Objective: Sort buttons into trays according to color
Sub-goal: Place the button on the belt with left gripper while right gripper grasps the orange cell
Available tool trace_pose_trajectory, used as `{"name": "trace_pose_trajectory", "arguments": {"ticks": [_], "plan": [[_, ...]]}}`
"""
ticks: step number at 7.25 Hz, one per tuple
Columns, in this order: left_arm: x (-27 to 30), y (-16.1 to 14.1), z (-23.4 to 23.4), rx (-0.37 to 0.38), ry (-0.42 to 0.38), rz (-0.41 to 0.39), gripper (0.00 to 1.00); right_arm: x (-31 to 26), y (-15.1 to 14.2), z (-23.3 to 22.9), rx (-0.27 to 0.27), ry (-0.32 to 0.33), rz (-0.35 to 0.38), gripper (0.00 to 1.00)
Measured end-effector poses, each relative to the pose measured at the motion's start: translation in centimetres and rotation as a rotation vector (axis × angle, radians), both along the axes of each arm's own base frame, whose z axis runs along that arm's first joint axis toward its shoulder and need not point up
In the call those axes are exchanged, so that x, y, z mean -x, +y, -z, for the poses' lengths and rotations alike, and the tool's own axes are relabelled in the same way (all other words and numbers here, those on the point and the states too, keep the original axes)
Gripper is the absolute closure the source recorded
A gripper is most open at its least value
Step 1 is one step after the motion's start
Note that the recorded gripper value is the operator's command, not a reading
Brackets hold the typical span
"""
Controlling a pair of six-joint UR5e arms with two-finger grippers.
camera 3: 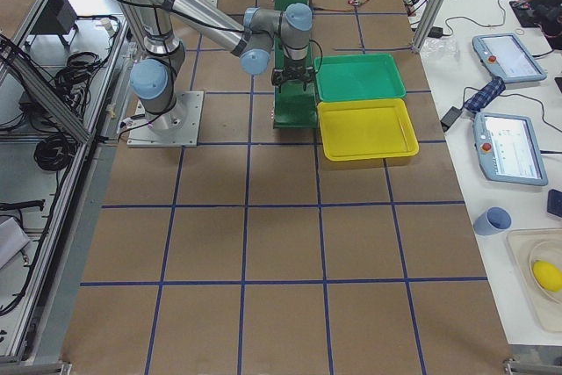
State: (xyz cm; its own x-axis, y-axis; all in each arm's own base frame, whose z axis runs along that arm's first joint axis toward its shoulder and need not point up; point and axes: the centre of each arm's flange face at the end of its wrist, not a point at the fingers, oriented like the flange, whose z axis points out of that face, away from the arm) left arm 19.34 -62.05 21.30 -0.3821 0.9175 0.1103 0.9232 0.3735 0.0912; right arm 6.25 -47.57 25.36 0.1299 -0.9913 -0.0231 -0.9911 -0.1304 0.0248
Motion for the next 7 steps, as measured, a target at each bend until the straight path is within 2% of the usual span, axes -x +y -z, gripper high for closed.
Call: {"name": "trace_pose_trajectory", "arguments": {"ticks": [1,2,3,5,7], "plan": [[-0.5,-0.2,1.4,0.012,0.009,0.007,0.03,-0.3,-0.1,0.1,0.007,-0.001,-0.007,0.01],[-0.7,-0.6,2.7,0.039,0.031,0.01,0.31,-1.0,-0.2,0.2,0.012,0.0,-0.02,0.01],[-0.8,-1.0,3.6,0.076,0.047,0.013,0.65,-1.7,-0.2,0.3,0.018,0.0,-0.03,0.02],[-0.8,-1.5,4.4,0.103,0.047,0.016,1.0,-2.5,-0.3,0.3,0.023,-0.007,-0.031,0.05],[-0.3,-1.2,3.5,0.084,0.024,0.012,1.0,-3.8,-1.0,0.1,0.031,-0.012,-0.041,0.06]]}}
